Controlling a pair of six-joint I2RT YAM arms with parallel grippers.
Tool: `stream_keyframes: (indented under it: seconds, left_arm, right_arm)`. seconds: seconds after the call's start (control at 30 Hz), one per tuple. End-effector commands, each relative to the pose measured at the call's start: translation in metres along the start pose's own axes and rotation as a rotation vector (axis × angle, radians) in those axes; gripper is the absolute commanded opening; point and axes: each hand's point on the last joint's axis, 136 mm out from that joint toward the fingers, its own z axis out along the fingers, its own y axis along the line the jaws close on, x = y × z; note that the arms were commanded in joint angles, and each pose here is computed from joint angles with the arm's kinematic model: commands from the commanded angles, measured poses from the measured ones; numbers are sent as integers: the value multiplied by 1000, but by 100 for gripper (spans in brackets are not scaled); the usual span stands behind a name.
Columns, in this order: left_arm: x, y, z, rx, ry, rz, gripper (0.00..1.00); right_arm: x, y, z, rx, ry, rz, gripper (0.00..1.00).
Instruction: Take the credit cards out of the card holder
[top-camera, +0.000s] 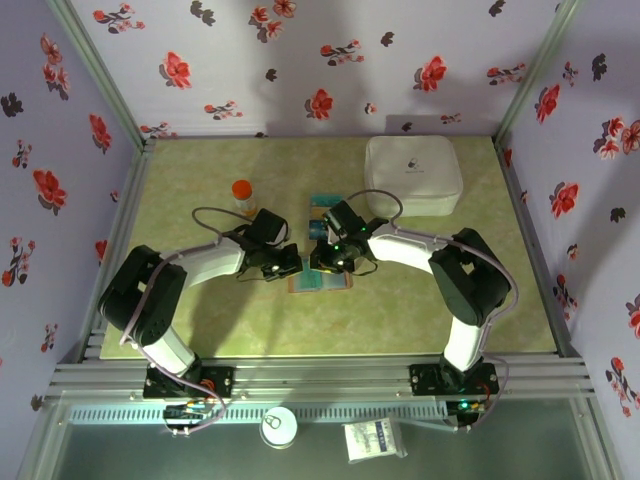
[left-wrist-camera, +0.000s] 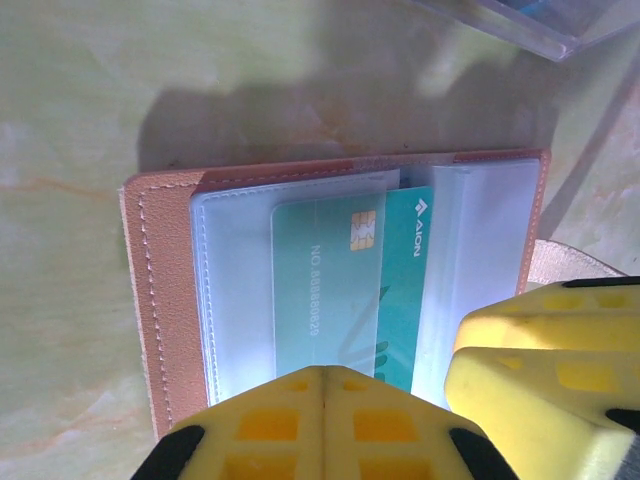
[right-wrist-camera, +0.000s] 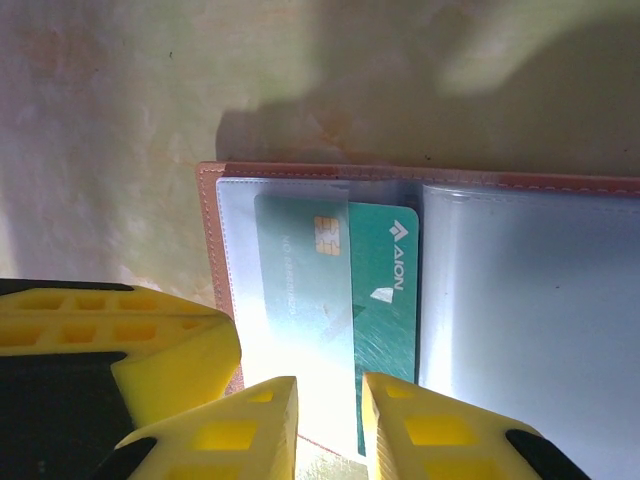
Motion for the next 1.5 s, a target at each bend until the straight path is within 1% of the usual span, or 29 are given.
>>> stream_keyframes:
  seconds: [0.0, 0.17, 0.33, 0.77, 1.1, 1.47]
  left_arm:
    - [1, 7, 6, -38, 14, 11, 0]
    - [5, 18, 13, -74, 30, 5, 0]
    - [5, 25, 13, -108, 26, 12, 0]
    - [1, 19, 6, -95, 7, 22, 0]
    - [4, 23, 8, -107, 18, 19, 1]
    - [3, 21, 10, -105, 20, 19, 0]
  right_arm:
    - [2, -5, -1, 28, 0, -7, 24]
    - [3, -6, 3, 24, 10, -3, 26]
    - [4, -9, 7, 29, 22, 4, 27]
    - [6, -17, 16, 45, 39, 14, 30]
    - [6, -19, 22, 44, 51, 17, 30]
    - [2, -2, 11, -43, 20, 11, 28]
